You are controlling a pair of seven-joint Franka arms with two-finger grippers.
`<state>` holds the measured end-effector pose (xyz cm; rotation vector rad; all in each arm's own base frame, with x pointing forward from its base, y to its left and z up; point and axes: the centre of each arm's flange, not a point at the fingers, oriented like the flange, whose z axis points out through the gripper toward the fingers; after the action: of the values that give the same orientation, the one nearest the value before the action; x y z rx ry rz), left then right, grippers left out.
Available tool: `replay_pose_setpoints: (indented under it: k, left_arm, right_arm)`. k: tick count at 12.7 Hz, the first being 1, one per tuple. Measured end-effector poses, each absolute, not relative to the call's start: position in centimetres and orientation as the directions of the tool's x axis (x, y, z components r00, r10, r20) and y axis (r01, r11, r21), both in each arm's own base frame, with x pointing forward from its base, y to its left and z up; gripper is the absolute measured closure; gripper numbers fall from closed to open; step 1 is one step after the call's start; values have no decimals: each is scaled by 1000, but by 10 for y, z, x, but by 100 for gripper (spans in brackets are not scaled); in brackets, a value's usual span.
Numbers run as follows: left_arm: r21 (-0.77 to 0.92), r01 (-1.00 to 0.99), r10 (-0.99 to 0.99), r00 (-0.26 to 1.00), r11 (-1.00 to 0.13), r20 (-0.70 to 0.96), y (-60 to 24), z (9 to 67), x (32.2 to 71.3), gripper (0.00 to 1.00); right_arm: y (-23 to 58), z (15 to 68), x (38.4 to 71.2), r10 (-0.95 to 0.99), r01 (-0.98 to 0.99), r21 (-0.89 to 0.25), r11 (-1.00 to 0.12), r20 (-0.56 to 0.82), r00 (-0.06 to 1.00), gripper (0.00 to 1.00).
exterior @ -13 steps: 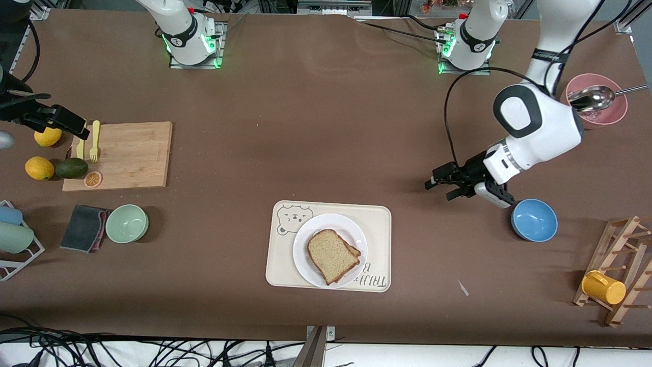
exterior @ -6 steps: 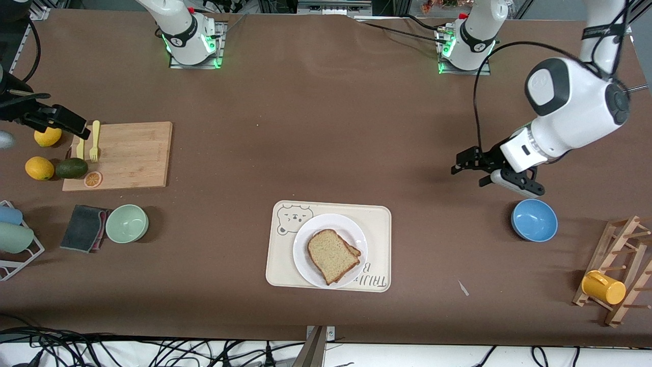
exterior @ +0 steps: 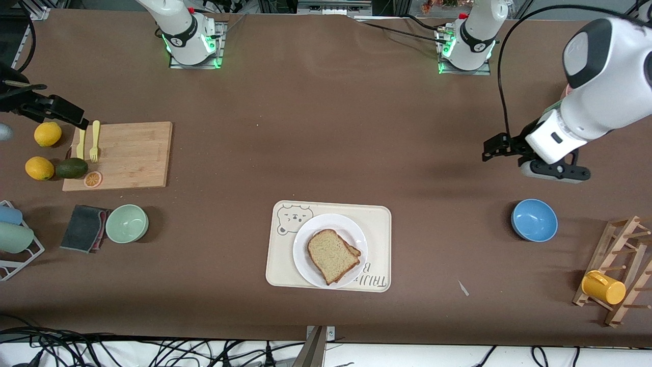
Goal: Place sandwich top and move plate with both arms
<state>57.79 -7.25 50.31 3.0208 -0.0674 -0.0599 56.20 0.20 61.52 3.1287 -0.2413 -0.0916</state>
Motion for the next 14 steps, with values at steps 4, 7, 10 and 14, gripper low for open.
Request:
replay_pose_setpoints:
  k: [4,7,10,14]
  left_arm:
    - [18,-20,-21,996,-1000,-84,-58,544,574,0]
    - [-80,-15,-7,995,-997,-100,-43,579,569,0]
    - [-104,43,50,997,-994,-67,-11,606,570,0]
    - [-38,103,107,988,-994,-112,1,607,565,0]
  right_arm:
    - [5,614,561,-145,-145,8,-989,-69,987,0]
    - [5,614,560,-137,-137,8,-991,-72,988,0]
    - [6,613,559,-134,-134,9,-991,-82,988,0]
    - [6,613,559,-134,-134,9,-991,-86,987,0]
